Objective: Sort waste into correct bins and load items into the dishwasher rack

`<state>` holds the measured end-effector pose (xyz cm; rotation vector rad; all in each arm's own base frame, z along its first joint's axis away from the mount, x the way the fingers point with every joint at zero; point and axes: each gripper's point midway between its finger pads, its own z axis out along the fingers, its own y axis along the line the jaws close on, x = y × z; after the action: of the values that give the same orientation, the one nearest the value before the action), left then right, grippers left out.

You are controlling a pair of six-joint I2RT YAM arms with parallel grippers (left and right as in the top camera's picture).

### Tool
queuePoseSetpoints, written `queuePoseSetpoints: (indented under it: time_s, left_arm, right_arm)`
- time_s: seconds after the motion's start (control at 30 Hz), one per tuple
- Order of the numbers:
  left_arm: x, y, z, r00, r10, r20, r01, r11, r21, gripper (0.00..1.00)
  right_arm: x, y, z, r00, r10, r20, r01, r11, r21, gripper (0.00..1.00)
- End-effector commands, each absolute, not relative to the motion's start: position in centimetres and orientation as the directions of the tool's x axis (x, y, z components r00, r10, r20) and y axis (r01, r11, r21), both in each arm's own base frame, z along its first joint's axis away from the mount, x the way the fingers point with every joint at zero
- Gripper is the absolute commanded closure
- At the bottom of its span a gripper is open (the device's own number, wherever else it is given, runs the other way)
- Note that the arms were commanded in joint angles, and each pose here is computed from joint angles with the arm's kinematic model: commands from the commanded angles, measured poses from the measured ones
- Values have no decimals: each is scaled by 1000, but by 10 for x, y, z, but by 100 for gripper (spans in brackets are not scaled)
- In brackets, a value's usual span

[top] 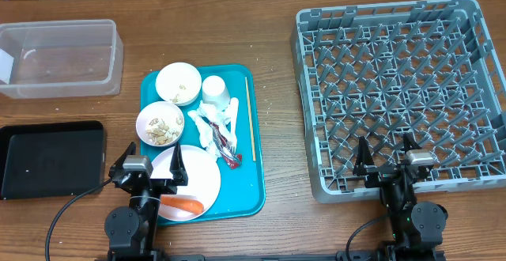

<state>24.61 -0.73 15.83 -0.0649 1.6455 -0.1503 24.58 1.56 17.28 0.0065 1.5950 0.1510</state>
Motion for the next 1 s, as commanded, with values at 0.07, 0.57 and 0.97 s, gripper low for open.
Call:
queuePoseSetpoints:
  time_s: [0.07,0.57,0.97]
  left_arm:
    - [246,-6,158,-75,-137,-988,42,989,-141,0]
    - [230,-71,166,-250,-455,-855,350,781,-518,0]
    - [218,-56,221,-204,-340,-918,281,878,-388,0]
  right_arm:
    - [246,14,171,-27,95,-995,-84,992,97,0]
    - [246,14,171,-27,95,-995,-84,992,97,0]
    - [246,14,171,-27,95,-995,-84,992,97,0]
